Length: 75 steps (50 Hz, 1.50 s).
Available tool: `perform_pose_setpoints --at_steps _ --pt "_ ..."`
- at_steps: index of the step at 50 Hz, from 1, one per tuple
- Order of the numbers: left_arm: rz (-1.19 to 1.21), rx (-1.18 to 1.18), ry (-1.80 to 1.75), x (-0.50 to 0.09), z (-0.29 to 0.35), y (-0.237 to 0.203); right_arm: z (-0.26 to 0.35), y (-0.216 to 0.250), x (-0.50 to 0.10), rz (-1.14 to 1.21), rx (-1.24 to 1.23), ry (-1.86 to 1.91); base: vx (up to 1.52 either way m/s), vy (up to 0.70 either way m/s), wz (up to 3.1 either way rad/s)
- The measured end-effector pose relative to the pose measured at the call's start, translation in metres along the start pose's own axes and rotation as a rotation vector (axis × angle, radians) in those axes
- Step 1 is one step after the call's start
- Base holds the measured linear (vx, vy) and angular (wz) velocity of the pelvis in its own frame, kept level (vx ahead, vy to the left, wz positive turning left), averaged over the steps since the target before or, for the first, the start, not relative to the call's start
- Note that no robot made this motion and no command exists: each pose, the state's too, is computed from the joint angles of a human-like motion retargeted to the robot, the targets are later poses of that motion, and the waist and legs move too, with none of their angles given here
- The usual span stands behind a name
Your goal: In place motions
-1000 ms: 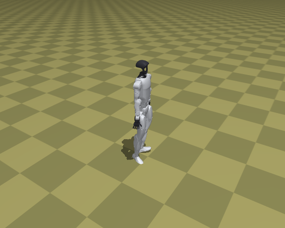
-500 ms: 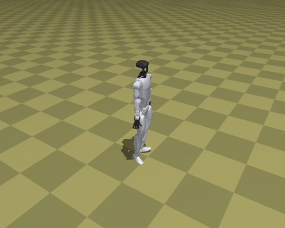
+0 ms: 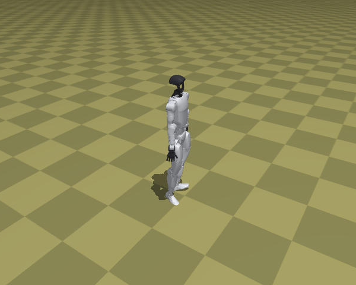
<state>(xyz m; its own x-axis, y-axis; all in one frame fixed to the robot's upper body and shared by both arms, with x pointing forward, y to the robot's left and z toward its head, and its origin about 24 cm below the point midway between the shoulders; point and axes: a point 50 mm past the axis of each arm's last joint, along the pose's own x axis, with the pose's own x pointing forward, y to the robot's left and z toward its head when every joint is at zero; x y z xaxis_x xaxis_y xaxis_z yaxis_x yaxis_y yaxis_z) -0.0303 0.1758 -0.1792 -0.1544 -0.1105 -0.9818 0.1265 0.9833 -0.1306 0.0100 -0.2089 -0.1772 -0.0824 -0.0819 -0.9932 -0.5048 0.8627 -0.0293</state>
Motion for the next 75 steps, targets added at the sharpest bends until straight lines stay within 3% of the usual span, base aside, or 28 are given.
perform_pose_setpoints --at_steps 75 --pt "-0.014 0.013 0.006 0.0004 -0.0011 -0.0024 -0.0028 -0.0005 0.0002 -0.025 -0.004 -0.002 0.00 0.00 0.00"
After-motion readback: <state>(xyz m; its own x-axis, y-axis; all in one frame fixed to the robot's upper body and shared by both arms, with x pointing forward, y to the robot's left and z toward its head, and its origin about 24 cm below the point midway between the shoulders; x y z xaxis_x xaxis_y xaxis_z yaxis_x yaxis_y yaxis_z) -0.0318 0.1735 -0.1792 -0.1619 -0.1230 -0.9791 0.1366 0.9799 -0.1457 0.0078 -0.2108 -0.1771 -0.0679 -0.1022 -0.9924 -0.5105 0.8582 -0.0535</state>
